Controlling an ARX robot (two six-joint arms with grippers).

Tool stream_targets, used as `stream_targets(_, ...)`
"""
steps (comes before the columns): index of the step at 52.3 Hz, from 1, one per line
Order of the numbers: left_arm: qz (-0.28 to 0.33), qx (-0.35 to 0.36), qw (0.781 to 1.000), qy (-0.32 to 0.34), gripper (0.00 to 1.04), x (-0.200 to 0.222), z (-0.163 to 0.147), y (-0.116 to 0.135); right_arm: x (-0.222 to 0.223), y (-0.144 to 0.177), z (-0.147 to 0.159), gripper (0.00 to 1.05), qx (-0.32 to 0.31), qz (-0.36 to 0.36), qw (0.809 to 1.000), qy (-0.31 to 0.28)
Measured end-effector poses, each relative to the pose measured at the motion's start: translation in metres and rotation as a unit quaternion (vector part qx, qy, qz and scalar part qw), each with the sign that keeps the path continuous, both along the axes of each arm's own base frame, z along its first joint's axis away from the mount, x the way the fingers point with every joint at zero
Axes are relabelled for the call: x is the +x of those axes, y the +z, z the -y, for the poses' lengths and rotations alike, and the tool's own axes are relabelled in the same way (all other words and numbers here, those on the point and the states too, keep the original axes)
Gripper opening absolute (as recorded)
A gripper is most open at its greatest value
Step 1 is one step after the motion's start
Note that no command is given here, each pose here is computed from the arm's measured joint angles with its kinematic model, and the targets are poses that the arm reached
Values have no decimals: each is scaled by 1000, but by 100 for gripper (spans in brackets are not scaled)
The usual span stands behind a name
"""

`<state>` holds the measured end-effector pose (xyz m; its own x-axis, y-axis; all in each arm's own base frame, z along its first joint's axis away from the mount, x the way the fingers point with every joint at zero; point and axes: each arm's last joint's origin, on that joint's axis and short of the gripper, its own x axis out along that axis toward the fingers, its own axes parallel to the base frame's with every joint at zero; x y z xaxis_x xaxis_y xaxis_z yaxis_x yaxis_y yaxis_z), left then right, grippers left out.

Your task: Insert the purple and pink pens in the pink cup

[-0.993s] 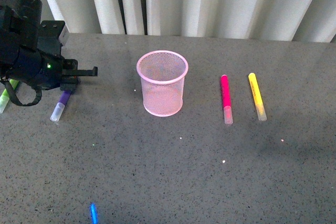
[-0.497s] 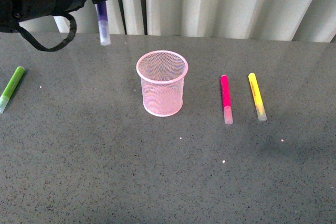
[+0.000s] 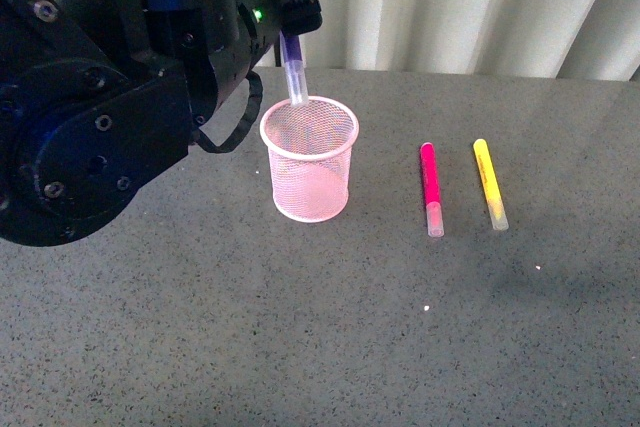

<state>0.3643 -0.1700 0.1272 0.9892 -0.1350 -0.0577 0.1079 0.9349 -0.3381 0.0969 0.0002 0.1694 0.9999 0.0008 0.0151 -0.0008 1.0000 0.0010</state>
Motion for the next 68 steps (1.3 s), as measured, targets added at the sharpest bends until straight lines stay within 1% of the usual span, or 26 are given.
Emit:
stream_targets(6, -4, 1, 1000, 9, 13, 7, 3, -8, 0, 0, 0, 98, 0, 0, 1000, 0)
stream_targets(17, -11, 0, 1000, 5, 13, 14, 10, -17, 0, 0, 0, 98, 0, 0, 1000, 0)
stream_targets(34, -41, -3, 999, 22, 13, 15, 8, -35, 0, 0, 0, 98, 0, 0, 1000, 0)
stream_targets(57, -48, -21, 998, 27, 13, 17, 6, -38, 0, 0, 0, 98, 0, 0, 1000, 0)
stream_targets(68, -69, -42, 996, 36, 13, 10, 3, -46, 0, 0, 0, 98, 0, 0, 1000, 0)
